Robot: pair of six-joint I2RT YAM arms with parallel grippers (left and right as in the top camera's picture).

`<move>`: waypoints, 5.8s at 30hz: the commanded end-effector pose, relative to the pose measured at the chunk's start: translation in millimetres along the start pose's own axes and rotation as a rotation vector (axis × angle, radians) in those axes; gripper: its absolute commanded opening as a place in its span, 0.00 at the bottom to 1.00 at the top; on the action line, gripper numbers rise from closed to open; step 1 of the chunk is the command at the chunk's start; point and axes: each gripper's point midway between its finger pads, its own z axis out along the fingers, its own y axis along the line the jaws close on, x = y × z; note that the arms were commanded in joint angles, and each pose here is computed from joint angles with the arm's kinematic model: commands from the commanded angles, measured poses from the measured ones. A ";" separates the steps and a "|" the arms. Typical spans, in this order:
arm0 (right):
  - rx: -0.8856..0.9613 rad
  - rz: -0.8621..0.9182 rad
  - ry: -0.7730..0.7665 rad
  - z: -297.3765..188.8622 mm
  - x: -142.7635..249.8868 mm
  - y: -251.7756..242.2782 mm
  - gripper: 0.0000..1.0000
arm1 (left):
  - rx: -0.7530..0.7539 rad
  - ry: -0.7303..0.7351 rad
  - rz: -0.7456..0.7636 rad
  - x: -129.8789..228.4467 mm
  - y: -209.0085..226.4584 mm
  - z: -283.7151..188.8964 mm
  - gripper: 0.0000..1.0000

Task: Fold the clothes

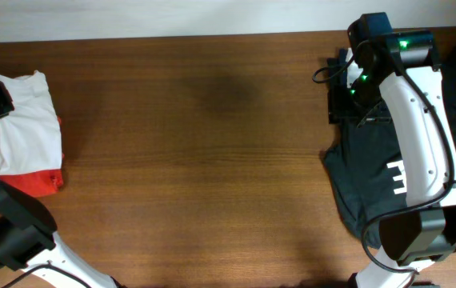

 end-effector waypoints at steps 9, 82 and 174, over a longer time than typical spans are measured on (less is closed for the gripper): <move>0.014 0.017 -0.041 -13.5 0.5 -6.4 0.64 | -0.040 -0.058 -0.043 -9.0 26.5 -19.6 0.00; -0.221 -0.026 -0.830 -74.0 193.4 -19.4 0.99 | 0.258 -0.638 0.311 240.9 -180.3 -272.8 0.99; -0.080 -0.177 -1.384 54.1 113.0 -8.1 0.99 | 0.198 -0.384 0.340 298.6 -158.2 -241.4 0.99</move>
